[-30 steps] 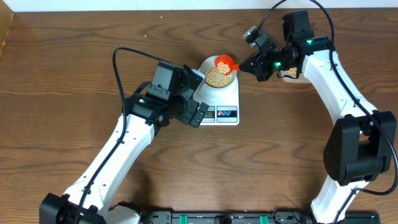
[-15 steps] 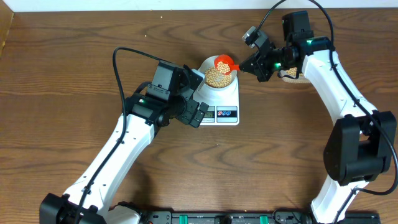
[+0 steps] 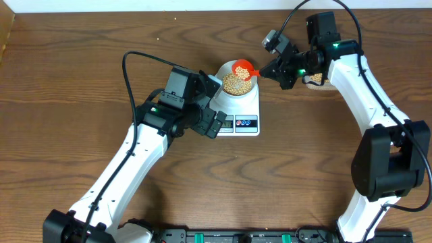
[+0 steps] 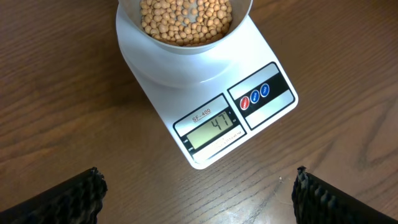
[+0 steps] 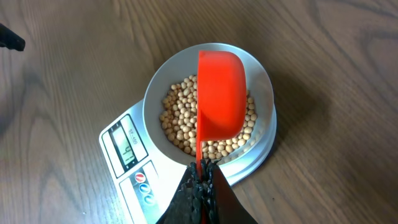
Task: Scoop item into bowl and weigh 50g on scale
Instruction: 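Tilt the red scoop over the bowl to trickle beans back in, then keep trickling beans from the scoop into the bowl, right gripper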
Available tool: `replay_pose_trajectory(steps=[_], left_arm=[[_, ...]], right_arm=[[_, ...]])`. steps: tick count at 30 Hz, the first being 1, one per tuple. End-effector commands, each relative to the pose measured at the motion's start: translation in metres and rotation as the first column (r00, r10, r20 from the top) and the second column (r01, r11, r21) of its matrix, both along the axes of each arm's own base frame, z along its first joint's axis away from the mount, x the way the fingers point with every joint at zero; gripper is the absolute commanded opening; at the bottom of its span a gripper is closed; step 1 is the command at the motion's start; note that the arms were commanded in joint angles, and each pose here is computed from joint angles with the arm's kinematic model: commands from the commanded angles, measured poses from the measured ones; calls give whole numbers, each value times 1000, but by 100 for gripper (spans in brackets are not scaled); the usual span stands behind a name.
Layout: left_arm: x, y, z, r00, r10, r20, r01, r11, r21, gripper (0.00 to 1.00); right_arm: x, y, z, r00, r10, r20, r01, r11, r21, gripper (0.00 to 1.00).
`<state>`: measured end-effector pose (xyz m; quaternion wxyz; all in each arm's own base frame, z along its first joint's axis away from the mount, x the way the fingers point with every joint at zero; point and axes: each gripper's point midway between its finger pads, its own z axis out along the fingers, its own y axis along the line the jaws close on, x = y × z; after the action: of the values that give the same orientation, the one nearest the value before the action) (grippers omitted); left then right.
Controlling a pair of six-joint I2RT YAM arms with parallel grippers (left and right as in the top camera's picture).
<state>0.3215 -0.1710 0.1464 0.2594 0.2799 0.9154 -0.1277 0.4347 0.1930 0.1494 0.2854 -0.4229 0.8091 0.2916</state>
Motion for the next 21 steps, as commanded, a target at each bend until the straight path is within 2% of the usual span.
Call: replay_pose_trajectory(steps=[1,6,14,21], left_arm=[[-1,0,0,1000,-9,-2,9,1000,-2,98],[-1,0,0,1000,-10,-2,10,1000,-2,98],[-1,0,0,1000,-10,-2,10,1000,-2,98],[-1,0,0,1000,-10,-2,10,1000,-2,98]], right_arm=[[1,3,23,996,38,86,-39,999,8,1],[1,4,24,998,12,58,-14,1000,24,1],[-4,8,35,988,-80,-130,100,983,153,1],[-3,5,36,976,-119,-182,149,975,164,1]])
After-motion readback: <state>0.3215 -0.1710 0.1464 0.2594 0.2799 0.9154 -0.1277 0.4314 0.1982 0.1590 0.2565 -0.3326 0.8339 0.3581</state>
